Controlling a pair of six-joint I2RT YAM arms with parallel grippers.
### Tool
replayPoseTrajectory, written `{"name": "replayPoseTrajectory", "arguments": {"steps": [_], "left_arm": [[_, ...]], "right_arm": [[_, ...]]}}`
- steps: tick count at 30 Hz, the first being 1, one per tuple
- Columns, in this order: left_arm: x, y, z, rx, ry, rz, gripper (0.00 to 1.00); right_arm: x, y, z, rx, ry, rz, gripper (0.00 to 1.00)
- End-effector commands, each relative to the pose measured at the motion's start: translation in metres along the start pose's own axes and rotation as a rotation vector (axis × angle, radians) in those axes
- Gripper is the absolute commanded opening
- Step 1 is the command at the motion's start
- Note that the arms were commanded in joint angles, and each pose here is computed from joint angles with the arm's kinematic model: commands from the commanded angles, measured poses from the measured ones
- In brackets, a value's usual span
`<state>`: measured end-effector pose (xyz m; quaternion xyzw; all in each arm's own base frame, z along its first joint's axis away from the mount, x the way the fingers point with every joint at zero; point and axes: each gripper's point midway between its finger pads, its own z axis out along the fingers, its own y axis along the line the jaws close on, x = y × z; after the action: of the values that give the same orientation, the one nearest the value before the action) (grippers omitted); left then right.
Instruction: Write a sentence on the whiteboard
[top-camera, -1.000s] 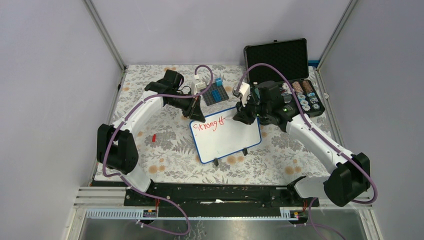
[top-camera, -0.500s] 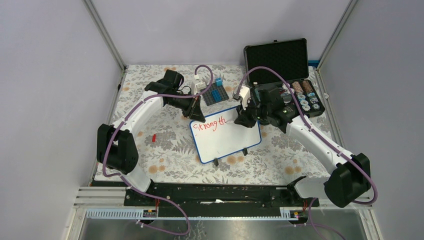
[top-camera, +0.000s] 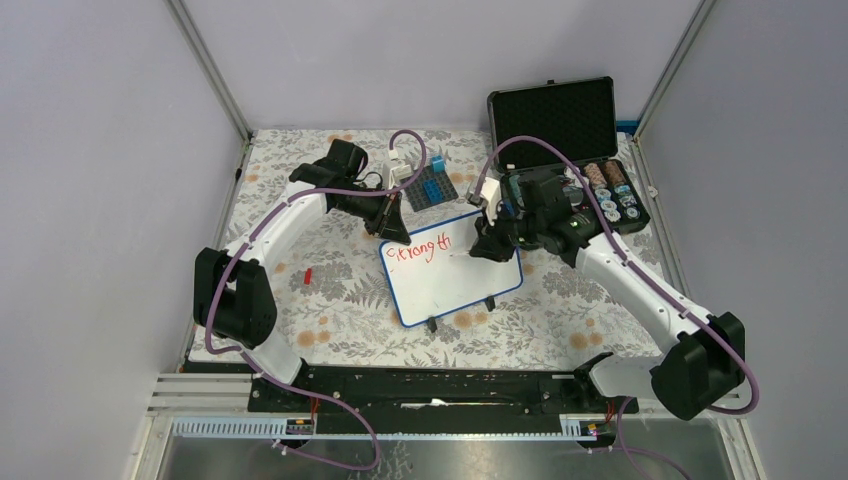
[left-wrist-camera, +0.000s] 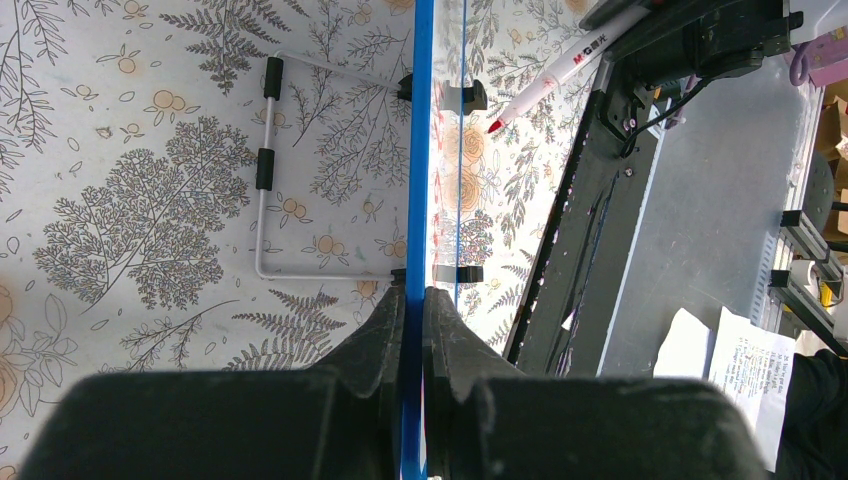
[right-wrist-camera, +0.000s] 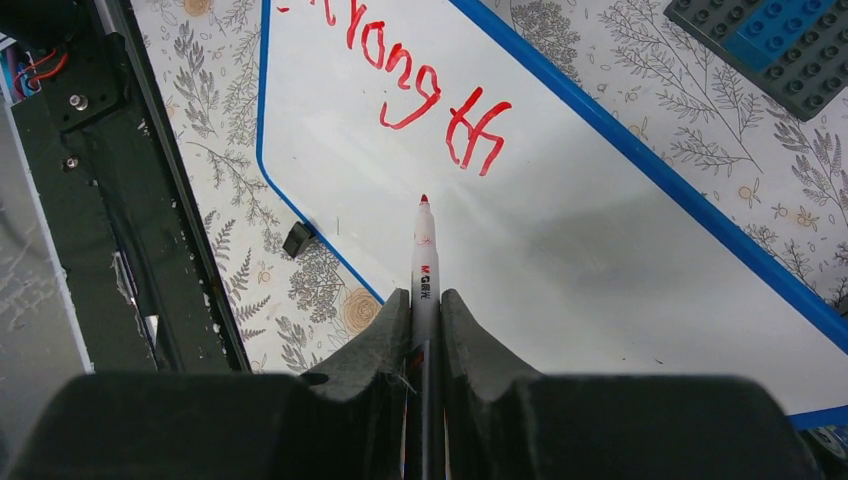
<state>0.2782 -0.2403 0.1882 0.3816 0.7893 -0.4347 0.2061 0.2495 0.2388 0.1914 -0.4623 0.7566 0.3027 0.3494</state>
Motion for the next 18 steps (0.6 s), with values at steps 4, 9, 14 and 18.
{"name": "replayPoseTrajectory", "arguments": {"steps": [4, 9, 14, 18], "left_arm": [[-0.008, 0.005, -0.002, -0.034, -0.018, 0.059, 0.00], [-0.009, 0.005, -0.002, -0.035, -0.021, 0.063, 0.00], [-0.008, 0.005, -0.002, -0.034, -0.019, 0.062, 0.00], [-0.007, 0.005, -0.002, -0.033, -0.017, 0.059, 0.00]], "right_arm": [[-0.033, -0.010, -0.022, 0.010, -0.092, -0.005, 0.00], [-0.036, -0.019, -0.034, -0.033, -0.116, 0.050, 0.00], [-0.031, -0.011, -0.035, -0.076, -0.126, 0.055, 0.00], [-0.028, -0.012, -0.034, -0.068, -0.135, 0.056, 0.00]]}}
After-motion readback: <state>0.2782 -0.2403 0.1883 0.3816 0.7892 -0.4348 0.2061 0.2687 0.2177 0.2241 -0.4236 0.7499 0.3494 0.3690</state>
